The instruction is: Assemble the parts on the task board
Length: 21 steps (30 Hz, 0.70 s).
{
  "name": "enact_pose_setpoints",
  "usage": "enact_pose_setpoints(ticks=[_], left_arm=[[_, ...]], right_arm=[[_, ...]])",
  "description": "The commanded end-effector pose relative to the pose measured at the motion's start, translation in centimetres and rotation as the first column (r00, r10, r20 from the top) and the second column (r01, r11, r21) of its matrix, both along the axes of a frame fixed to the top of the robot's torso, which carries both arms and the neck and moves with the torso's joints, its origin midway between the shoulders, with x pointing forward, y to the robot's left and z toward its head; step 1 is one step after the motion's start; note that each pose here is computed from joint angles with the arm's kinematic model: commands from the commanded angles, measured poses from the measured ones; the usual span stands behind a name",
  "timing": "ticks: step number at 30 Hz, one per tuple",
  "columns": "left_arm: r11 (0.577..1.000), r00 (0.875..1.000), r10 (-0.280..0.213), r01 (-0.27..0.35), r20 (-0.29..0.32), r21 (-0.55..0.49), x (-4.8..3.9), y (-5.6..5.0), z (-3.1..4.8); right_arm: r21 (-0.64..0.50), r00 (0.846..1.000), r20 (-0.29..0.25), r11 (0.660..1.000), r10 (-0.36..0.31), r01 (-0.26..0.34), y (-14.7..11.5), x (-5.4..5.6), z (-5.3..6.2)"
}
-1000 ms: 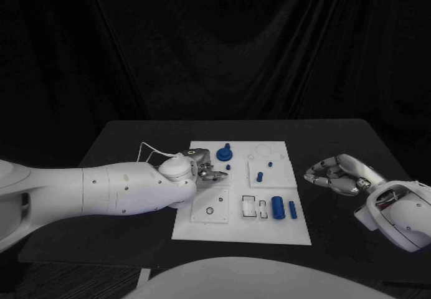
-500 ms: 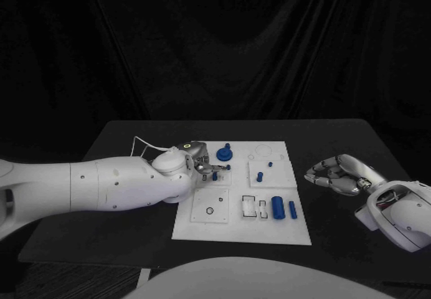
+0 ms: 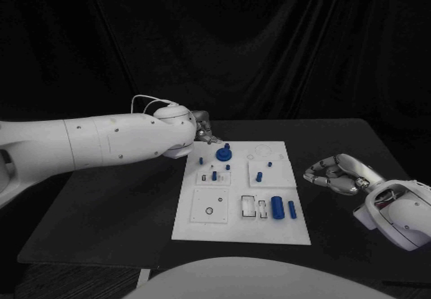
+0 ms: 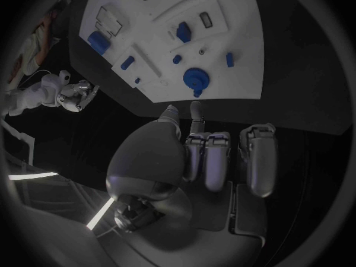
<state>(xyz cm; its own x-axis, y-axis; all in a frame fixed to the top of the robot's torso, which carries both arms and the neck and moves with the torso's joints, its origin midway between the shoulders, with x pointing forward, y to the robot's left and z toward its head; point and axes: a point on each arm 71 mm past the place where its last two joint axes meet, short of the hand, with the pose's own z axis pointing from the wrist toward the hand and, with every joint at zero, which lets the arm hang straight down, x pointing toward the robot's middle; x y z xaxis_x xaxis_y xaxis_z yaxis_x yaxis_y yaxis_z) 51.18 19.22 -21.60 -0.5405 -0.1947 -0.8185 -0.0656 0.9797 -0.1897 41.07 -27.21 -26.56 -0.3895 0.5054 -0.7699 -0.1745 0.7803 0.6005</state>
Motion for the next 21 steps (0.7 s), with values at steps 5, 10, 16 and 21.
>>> enact_pose_setpoints(ticks=[5,10,16,21], left_arm=[[0.989,0.894,-0.102,0.137,-0.436,0.050,0.12,-1.7,-1.64],[0.983,0.866,-0.084,0.152,-0.492,0.100,0.92,-2.0,-1.94],[0.981,0.857,-0.068,0.151,-0.512,0.124,1.65,-2.4,-2.18],[0.980,0.853,-0.059,0.149,-0.519,0.133,2.00,-2.8,-2.53]], right_arm=[[0.001,1.000,0.002,1.000,-0.003,0.003,0.1,-0.1,0.0],[0.002,1.000,0.000,1.000,0.000,0.000,0.2,-0.1,0.0],[0.003,1.000,-0.001,1.000,0.004,-0.004,0.4,-0.1,-0.1],[0.003,1.000,-0.002,1.000,0.005,-0.005,0.4,0.0,-0.1]])
